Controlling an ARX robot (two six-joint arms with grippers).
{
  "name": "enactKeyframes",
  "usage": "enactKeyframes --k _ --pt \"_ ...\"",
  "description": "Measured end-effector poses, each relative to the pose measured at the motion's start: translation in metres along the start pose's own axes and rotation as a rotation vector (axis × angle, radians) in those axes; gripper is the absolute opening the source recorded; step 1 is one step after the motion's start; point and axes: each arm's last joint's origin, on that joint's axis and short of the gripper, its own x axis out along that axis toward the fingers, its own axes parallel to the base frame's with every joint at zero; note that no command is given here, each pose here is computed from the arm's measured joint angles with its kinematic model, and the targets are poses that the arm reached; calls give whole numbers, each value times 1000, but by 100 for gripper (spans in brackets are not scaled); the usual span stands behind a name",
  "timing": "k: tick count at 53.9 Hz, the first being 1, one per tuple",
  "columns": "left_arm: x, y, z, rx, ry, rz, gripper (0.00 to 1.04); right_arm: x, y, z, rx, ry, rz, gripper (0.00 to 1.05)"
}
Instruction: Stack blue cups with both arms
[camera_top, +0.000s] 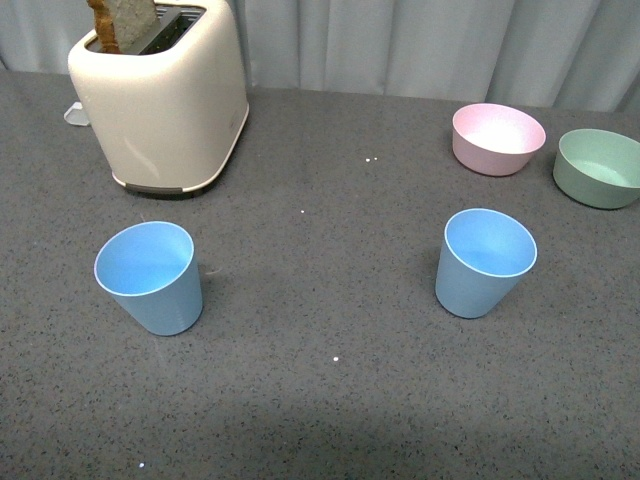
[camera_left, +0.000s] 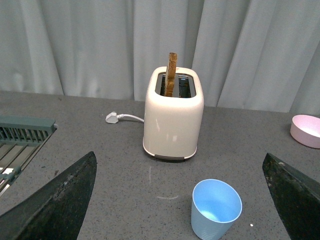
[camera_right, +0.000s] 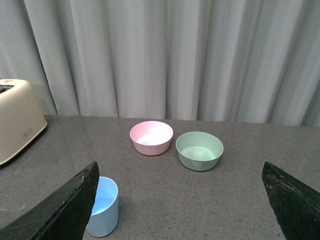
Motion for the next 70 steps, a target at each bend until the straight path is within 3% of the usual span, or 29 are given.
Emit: enactKeyframes --k 52,60,70 --pt "0 0 0 0 0 1 98 0 0 0 0 0 0 95" --pt "7 3 -9 -83 229 249 98 0 0 0 0 0 -2 95" --pt "48 17 2 -267 289 250 98 0 0 0 0 0 0 95"
